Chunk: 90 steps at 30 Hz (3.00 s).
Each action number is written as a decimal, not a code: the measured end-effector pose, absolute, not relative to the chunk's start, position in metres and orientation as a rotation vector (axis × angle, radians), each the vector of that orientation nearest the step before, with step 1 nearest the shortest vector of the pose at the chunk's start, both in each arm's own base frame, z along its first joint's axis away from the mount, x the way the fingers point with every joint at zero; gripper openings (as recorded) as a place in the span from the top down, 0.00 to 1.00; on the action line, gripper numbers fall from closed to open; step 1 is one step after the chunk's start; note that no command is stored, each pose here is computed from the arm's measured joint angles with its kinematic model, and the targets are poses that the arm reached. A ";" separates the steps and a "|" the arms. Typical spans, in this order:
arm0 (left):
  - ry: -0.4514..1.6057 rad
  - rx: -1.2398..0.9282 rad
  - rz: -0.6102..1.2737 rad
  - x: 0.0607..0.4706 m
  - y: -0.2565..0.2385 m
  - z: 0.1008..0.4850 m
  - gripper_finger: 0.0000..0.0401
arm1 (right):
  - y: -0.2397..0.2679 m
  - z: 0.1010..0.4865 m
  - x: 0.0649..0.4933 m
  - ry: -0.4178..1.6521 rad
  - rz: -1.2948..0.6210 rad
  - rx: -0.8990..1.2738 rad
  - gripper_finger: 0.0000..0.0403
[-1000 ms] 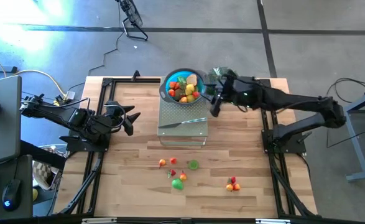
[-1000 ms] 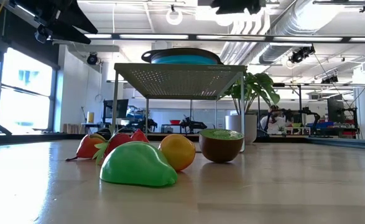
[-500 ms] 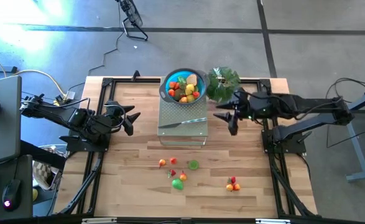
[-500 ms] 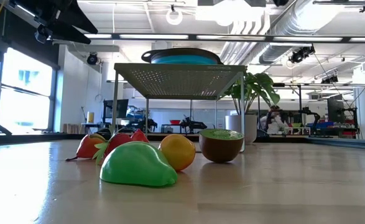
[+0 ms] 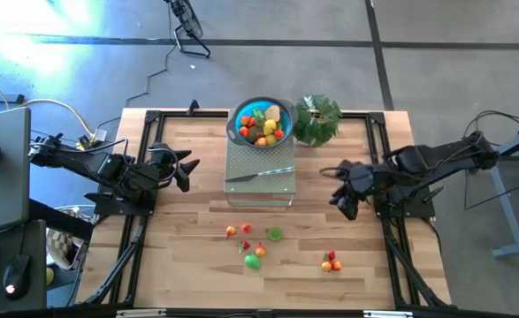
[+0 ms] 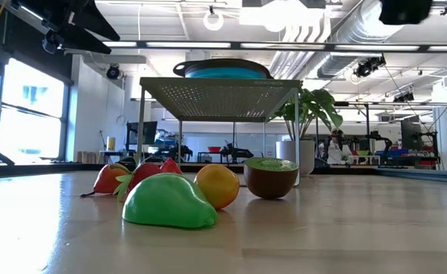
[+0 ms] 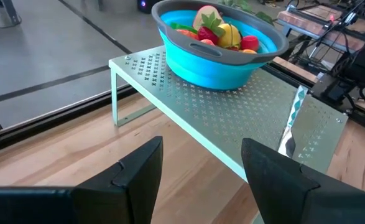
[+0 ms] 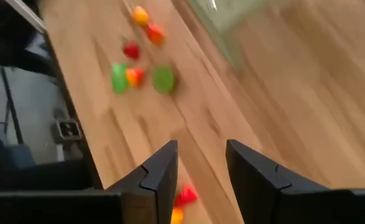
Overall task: Pick & Place Fruit
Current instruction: Put the red strawberry in the blue bowl on the shelf
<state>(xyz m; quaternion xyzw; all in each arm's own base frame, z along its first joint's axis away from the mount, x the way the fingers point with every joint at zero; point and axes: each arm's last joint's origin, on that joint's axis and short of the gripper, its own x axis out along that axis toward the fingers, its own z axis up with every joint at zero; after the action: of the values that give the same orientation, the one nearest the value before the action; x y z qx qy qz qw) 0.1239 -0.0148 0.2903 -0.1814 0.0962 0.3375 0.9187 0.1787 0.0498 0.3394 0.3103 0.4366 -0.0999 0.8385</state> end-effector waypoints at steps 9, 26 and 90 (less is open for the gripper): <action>0.205 -0.453 0.649 0.125 -0.016 0.290 0.47 | 0.064 0.316 0.160 1.113 -0.373 0.757 0.68; 0.209 -0.464 0.639 0.125 -0.017 0.289 0.47 | 0.077 0.292 0.151 1.183 -0.591 1.053 0.67; 0.274 -0.503 0.522 0.126 -0.020 0.288 0.47 | 0.190 0.155 0.225 1.221 -1.022 1.198 0.32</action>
<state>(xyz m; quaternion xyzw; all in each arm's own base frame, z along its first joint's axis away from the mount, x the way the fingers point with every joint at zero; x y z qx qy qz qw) 0.1262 -0.0200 0.2881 -0.2452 0.1334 0.2545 0.9259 0.2252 0.1905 0.1549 0.5048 0.5146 -0.4304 0.5433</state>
